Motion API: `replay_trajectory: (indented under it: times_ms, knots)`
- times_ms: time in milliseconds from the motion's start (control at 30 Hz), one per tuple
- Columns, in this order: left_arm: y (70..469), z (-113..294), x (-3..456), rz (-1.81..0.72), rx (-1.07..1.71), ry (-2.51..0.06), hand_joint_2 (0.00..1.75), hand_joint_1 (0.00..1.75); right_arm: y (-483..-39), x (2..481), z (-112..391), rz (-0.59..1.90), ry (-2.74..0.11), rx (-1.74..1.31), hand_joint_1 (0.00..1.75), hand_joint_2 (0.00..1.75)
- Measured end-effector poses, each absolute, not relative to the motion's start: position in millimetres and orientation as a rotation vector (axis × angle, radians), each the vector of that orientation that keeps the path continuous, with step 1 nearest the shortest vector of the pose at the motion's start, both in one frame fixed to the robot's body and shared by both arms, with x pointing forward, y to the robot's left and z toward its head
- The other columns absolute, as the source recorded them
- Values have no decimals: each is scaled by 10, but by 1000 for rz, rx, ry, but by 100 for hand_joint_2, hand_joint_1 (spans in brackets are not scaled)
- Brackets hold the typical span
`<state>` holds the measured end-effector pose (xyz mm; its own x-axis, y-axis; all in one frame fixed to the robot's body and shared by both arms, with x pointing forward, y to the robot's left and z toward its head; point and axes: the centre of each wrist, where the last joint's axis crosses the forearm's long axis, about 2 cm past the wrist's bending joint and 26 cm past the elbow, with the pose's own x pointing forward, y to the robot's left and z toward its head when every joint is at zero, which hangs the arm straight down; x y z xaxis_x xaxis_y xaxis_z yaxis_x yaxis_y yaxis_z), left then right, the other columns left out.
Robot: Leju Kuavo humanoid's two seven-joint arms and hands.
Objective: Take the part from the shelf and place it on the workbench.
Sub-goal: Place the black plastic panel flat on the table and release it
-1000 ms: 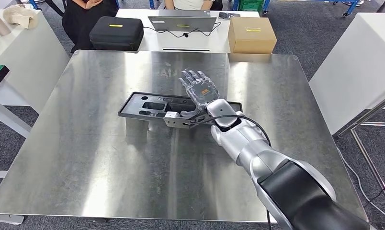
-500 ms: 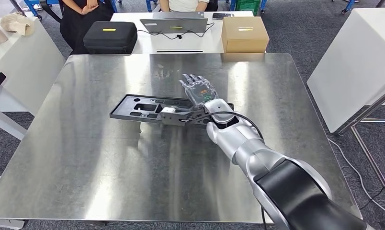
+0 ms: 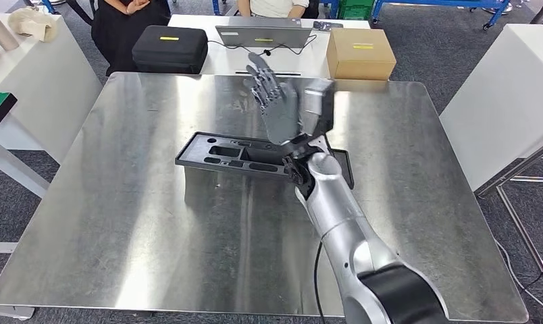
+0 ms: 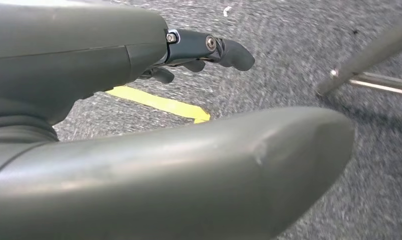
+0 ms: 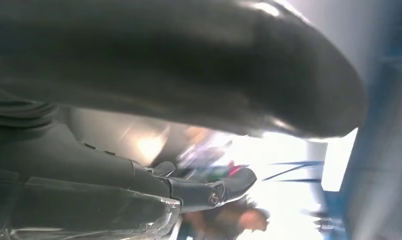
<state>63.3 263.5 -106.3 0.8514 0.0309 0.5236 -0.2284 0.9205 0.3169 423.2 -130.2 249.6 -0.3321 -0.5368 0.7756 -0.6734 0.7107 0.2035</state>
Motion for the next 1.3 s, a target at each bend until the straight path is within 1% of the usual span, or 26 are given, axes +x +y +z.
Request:
replay_trajectory:
  times_ms: [100,167,333,433,567,700,867,1233,1300]
  knots:
    - [2618,-1067,594,154,393,-526,0,0,-1376,3944,2509,20,-2086,1168,0,0]
    - [2609,-1068,587,160,394,-523,0,0,-1395,3791,2577,-1,-2137,1242,0,0]
    - [2606,-1068,581,171,396,-525,0,0,-1427,3552,2630,-7,-2202,1312,0,0]
    - [2609,-1070,574,181,397,-525,0,0,-1440,3411,2560,-10,-2236,1305,0,0]
    - [2612,-1074,544,192,398,-522,0,0,-1479,3244,2288,-14,-2261,1130,0,0]
    - [2608,-1073,549,197,396,-528,0,0,-1502,3182,2179,3,-2271,1017,0,175]
    - [2591,-1075,544,189,373,-539,0,0,-1566,3139,2050,37,-2292,857,0,175]
    - [2592,-1078,542,174,336,-554,0,0,-1632,3104,1917,58,-2277,781,0,175]
    - [2591,-1078,543,171,333,-556,0,0,-1638,3103,1912,59,-2280,771,0,87]
